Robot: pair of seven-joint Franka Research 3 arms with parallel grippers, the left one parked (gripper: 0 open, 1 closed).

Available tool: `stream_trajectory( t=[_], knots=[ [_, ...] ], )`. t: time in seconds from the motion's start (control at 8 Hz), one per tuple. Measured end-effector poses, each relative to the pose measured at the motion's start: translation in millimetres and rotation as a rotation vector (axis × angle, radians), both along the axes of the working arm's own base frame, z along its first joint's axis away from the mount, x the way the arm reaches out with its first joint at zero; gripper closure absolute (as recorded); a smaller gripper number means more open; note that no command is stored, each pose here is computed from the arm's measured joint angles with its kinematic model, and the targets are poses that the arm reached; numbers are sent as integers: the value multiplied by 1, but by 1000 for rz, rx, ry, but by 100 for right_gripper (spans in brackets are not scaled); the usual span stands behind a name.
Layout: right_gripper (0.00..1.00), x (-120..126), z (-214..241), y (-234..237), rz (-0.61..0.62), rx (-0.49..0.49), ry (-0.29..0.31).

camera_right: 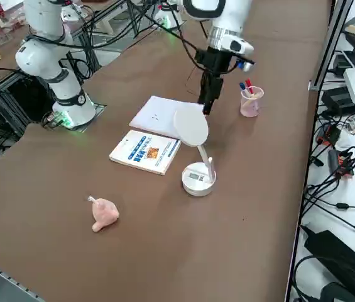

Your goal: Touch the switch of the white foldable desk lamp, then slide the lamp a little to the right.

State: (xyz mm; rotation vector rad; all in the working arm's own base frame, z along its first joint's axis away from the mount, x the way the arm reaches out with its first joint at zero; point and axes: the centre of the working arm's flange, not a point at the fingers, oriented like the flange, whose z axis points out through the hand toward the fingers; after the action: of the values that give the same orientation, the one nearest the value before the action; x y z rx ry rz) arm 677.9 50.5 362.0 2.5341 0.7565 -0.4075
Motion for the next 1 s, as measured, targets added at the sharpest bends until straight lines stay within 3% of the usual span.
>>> stream_trajectory(
  t=[0.25, 0.62, 1.0],
  knots=[
    [0, 12, -26, 6, 196, -90, 78],
    [0, 24, -52, 6, 382, -157, 191],
    [0, 38, -64, 2, 536, -213, 209]
  ],
)
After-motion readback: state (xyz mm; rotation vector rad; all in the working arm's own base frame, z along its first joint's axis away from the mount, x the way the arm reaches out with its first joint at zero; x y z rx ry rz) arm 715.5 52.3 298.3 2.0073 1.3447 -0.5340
